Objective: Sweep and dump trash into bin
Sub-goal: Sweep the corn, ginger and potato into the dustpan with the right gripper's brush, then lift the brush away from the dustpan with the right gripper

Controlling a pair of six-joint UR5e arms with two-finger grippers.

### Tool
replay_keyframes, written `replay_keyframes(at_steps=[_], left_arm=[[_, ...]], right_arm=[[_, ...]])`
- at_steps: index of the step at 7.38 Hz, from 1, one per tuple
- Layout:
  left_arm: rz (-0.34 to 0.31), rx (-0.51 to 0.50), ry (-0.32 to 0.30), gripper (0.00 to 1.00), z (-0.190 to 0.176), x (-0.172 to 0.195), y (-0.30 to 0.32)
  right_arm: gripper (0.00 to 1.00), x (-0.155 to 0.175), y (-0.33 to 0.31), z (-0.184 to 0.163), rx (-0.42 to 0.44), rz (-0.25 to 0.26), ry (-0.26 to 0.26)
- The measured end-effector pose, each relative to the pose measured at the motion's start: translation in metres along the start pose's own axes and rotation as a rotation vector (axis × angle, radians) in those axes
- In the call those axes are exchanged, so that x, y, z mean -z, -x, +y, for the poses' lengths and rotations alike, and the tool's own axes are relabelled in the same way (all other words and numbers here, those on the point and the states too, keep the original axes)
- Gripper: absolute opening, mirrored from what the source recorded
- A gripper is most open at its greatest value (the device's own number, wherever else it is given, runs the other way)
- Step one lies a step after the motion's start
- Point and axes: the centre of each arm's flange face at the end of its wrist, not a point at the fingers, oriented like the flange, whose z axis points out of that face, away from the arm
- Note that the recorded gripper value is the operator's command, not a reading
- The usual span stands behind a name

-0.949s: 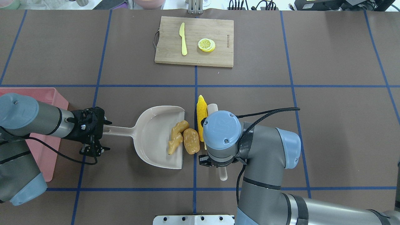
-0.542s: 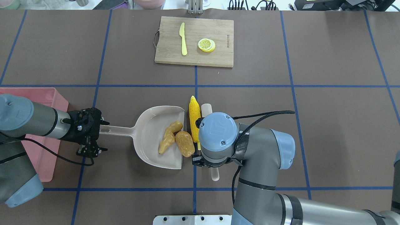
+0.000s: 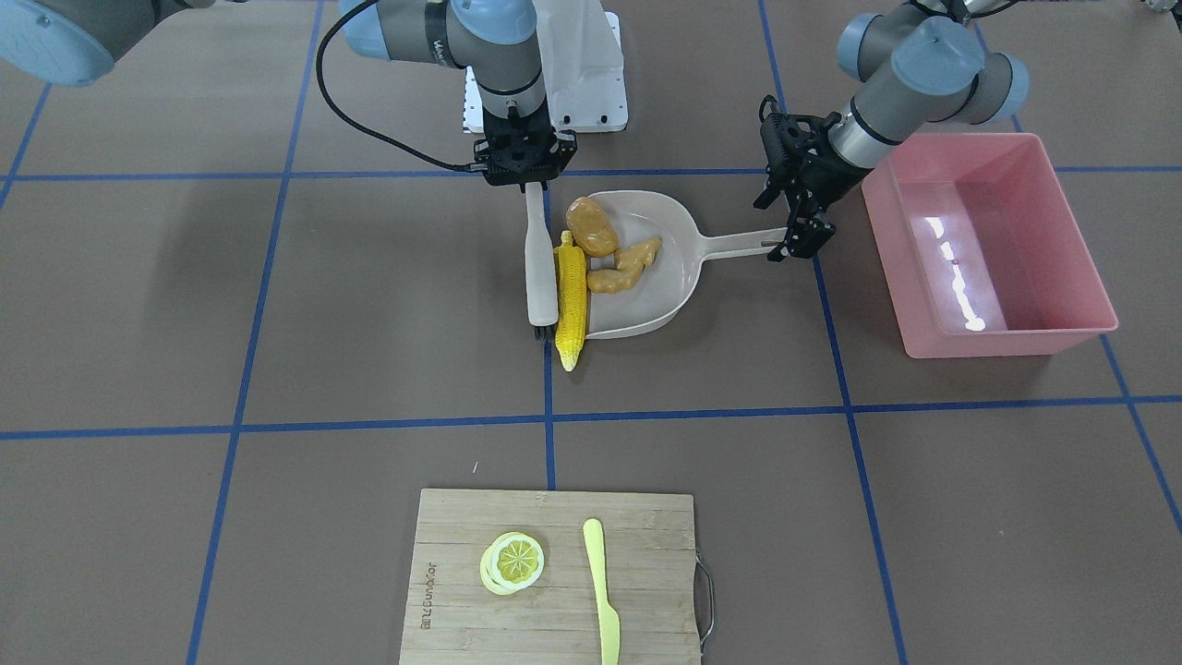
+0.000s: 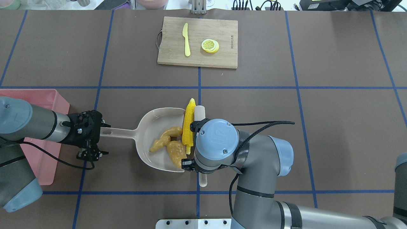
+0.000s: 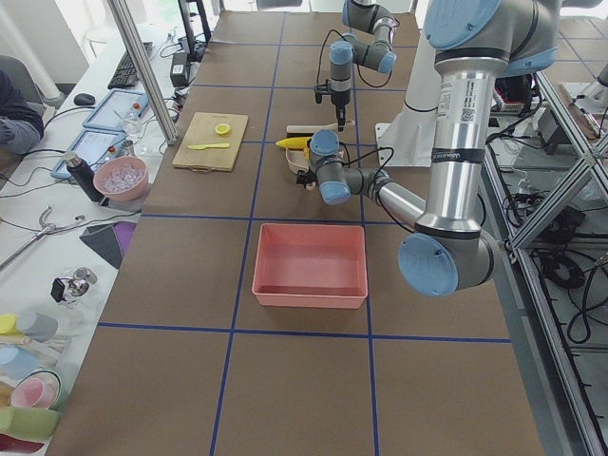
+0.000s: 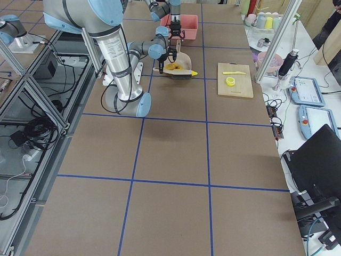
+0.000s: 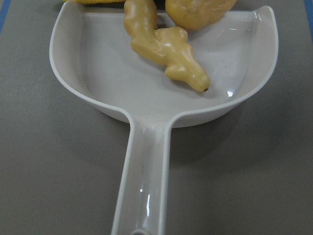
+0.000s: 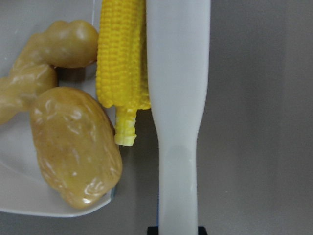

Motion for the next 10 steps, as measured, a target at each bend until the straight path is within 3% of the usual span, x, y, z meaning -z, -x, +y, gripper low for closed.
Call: replay_keyframes(at_steps=[4,10], left_arm=[[0.004,-0.001,0.003,0.95,0.000,-0.002,-0.001],[0.005,-0.003,0.002,0.96,0.001,-0.003,-0.001]], right_arm=[[0.00,-0.004,0.018,0.014,-0.042,-0.117,-0.037],[0.00,0.011,0.035,0.019,-0.102,-0.342,-0.080]])
